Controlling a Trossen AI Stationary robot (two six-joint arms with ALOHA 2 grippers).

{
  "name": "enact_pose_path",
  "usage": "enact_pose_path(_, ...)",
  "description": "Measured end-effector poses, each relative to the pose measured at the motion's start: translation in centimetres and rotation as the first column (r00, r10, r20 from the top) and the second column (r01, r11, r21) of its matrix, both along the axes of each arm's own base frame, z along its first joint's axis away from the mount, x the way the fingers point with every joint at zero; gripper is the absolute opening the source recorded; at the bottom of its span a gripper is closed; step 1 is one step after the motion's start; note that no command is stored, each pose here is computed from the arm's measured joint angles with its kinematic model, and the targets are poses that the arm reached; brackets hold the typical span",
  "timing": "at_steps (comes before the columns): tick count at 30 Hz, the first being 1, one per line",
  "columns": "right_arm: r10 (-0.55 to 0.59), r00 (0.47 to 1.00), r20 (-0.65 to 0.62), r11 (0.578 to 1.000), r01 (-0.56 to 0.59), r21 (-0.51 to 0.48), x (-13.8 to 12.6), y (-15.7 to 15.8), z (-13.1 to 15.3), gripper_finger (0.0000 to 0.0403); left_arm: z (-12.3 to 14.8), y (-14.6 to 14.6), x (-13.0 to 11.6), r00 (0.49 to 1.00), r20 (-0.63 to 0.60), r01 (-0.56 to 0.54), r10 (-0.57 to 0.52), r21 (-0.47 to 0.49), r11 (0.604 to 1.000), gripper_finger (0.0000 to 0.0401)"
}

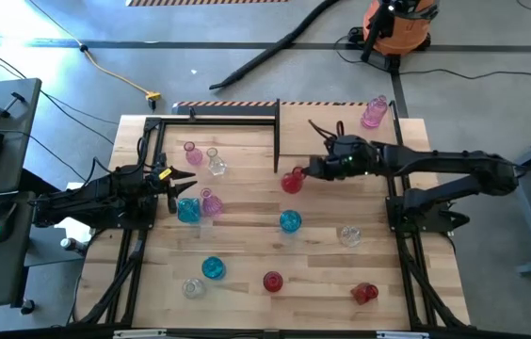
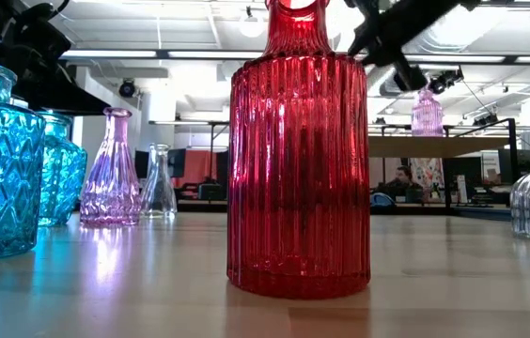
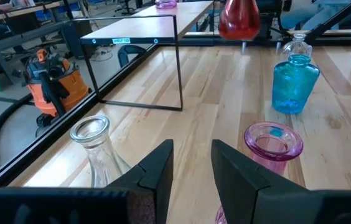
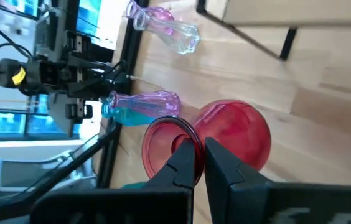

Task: Sort vases onto shelf
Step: Put the top red vase on the shelf

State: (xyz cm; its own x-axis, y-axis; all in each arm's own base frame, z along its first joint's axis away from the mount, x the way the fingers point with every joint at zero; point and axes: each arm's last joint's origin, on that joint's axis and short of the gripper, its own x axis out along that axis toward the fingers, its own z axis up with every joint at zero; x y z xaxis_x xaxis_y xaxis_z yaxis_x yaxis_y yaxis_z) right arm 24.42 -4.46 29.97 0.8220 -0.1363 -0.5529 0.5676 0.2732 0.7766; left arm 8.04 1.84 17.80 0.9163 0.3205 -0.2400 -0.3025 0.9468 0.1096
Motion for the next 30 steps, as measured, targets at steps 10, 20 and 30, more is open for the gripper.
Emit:
enact_pose_path(10, -0.026, 0.991, -0.128, 0.995, 0.013, -0.101, -2.1, -1.7, 5.8, 0.0000, 0.0, 0.0, 0.0, 1.000, 0.000, 0.000, 0.000, 0.000, 1.000, 0.0101)
enact_pose_path(20, -0.070, 0.983, -0.172, 0.986, 0.043, -0.158, -4.7, -4.5, 8.1, 0.0000, 0.0, 0.0, 0.0, 1.000, 0.000, 0.000, 0.000, 0.001, 1.000, 0.0101)
enact_pose_path(30, -0.148, 0.969, -0.196, 0.974, 0.109, -0.199, -7.2, -7.3, 8.2, 0.0000, 0.0, 0.0, 0.0, 1.000, 0.000, 0.000, 0.000, 0.000, 1.000, 0.0101)
